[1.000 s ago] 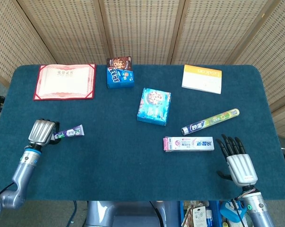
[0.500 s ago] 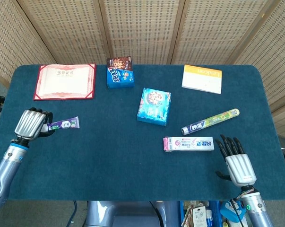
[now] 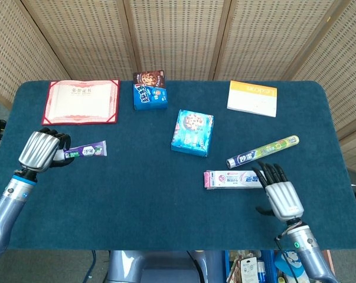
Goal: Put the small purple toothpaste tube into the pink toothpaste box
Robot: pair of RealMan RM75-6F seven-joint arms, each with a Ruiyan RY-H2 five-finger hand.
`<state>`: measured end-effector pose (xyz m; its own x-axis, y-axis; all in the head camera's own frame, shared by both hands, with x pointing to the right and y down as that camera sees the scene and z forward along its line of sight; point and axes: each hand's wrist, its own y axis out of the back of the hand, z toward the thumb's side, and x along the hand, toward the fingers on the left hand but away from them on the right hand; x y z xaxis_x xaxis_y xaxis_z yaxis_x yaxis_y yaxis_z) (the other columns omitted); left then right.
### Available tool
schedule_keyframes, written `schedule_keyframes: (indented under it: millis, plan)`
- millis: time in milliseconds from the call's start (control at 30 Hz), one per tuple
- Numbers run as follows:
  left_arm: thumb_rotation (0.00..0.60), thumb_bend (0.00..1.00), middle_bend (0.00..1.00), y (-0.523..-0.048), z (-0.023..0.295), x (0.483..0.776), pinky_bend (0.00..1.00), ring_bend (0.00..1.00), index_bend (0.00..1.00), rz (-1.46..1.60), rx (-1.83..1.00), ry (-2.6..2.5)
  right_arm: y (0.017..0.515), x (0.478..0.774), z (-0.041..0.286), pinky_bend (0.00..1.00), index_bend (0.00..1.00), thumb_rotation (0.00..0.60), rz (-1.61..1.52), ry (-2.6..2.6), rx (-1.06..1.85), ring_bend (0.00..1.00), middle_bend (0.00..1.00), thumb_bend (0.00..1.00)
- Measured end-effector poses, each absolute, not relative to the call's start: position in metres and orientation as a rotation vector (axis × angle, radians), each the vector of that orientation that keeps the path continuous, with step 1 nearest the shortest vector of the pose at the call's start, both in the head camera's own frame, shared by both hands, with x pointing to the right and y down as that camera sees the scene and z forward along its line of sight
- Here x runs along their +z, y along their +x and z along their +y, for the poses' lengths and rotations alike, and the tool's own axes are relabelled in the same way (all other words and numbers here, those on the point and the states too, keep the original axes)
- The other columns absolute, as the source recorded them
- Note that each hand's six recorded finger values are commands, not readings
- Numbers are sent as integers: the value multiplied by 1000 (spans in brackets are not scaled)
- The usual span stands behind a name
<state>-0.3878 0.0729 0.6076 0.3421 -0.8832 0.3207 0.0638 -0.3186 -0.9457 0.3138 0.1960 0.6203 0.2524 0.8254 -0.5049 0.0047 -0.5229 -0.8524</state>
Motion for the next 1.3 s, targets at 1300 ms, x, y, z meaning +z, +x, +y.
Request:
schedule_keyframes:
  millis: [1300]
  plan:
    - [600, 311, 686, -394, 70, 602, 482, 550, 918, 747, -1176, -1561, 309, 697, 161, 0, 99, 600, -568, -1766, 1749, 0, 0, 0]
